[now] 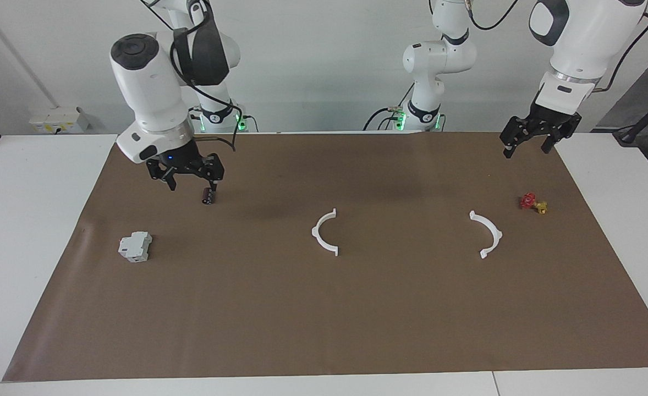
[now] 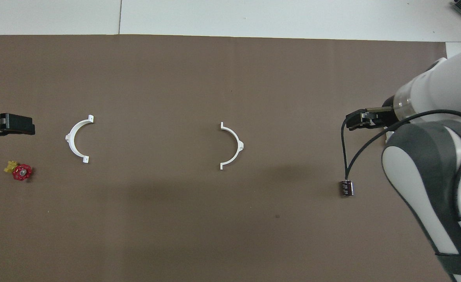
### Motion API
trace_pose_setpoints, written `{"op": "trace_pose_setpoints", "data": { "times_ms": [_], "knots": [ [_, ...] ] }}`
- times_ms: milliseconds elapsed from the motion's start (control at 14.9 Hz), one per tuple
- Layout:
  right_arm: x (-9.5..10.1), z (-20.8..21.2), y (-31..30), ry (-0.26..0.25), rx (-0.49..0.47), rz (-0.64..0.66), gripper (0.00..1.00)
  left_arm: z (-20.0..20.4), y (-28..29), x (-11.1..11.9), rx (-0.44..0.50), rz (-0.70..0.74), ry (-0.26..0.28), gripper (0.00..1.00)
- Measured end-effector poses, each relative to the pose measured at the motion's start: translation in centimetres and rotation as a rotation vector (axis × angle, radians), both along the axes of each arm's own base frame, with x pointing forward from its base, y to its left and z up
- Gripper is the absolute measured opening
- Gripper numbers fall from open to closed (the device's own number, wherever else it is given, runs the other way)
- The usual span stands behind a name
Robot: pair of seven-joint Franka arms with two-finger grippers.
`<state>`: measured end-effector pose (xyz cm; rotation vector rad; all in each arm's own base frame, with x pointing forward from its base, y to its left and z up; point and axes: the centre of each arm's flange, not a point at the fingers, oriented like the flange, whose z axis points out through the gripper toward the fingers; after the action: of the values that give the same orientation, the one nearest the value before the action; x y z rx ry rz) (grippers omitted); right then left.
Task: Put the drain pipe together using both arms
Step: 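Set the half-ring down mid-table and withdraw the right gripper, then reach the left gripper to the other white half-ring and grasp it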
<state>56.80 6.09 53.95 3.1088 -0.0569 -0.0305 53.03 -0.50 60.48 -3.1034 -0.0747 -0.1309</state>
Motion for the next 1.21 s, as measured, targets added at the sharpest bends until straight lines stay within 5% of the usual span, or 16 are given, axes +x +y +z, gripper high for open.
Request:
{"op": "trace_pose_setpoints", "data": {
  "times_ms": [538, 942, 1211],
  "knots": [
    [-1.4, -0.3, -12.1, 0.070, 0.014, 0.011, 1.00, -8.0, 1.5, -0.7, -0.005, 0.060, -0.079, 1.00],
    [-1.8, 3.7, -12.3, 0.020, 0.000, 0.016, 1.00, -16.6, 1.6, 1.1, -0.020, 0.125, -0.065, 1.00],
    [-2.7, 8.5, -11.5, 0.009, -0.001, -0.021, 1.00, -22.5, 3.6, 0.6, -0.033, 0.200, -0.116, 1.00]
  ]
}}
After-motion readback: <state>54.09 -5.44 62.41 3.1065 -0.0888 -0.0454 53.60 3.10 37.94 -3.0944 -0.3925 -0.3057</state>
